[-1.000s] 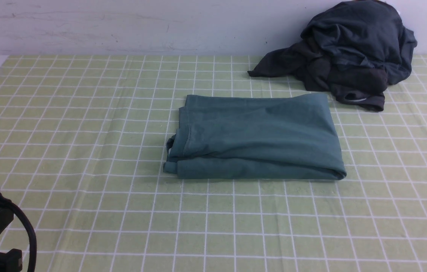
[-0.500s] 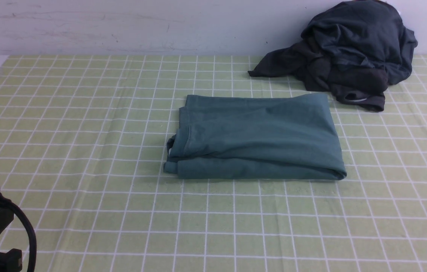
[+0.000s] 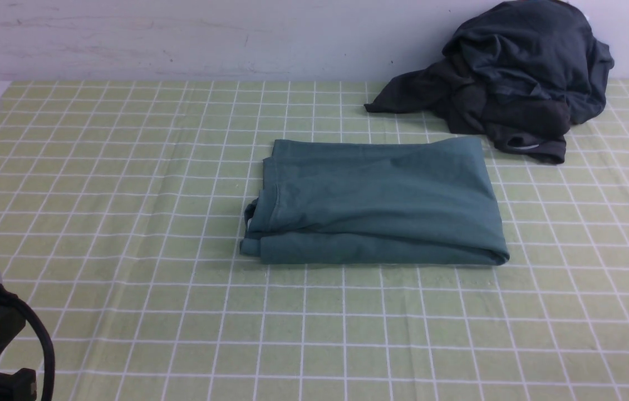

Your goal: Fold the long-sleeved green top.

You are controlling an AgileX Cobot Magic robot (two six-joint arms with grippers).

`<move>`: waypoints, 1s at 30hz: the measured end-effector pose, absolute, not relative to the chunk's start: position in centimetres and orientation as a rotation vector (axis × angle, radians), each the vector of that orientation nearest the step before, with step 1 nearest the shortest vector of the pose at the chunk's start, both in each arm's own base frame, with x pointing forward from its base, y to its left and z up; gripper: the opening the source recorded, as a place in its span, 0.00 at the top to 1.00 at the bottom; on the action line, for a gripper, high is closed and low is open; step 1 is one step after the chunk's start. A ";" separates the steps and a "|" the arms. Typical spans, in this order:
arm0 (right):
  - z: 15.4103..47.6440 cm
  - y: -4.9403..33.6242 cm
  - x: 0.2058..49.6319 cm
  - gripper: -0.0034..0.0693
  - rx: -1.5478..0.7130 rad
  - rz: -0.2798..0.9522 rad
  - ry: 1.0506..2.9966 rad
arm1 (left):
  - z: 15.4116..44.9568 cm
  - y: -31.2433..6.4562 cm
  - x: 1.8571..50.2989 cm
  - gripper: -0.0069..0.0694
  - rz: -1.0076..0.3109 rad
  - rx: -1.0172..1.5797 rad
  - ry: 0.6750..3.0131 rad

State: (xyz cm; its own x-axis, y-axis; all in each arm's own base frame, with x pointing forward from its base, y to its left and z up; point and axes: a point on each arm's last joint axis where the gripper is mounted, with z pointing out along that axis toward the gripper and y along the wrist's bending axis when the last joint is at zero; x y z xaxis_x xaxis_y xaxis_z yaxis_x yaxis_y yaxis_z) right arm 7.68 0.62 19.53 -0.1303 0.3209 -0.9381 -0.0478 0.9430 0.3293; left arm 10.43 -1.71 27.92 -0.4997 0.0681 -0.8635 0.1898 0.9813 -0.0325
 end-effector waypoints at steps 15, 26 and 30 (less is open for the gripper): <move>18.1 0.3 5.5 0.97 -0.020 0.013 1.778 | 27.9 -1.9 10.4 0.91 -0.179 0.170 2.104; 18.1 -0.2 5.4 0.97 0.036 -0.029 1.778 | 27.9 -1.9 10.4 0.91 -0.179 0.170 2.104; 18.1 -0.2 5.4 0.97 0.034 -0.035 1.777 | 27.9 -1.9 10.4 0.91 -0.179 0.170 2.104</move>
State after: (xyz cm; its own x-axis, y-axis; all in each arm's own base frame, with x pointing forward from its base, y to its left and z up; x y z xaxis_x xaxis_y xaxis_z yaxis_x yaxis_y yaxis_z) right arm 5.45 -0.24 18.12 -0.2052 0.0037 -0.9787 0.0428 0.9991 -0.0051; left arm 10.36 -1.85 27.86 -0.5108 0.0494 -0.8583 0.1935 0.9793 -0.0588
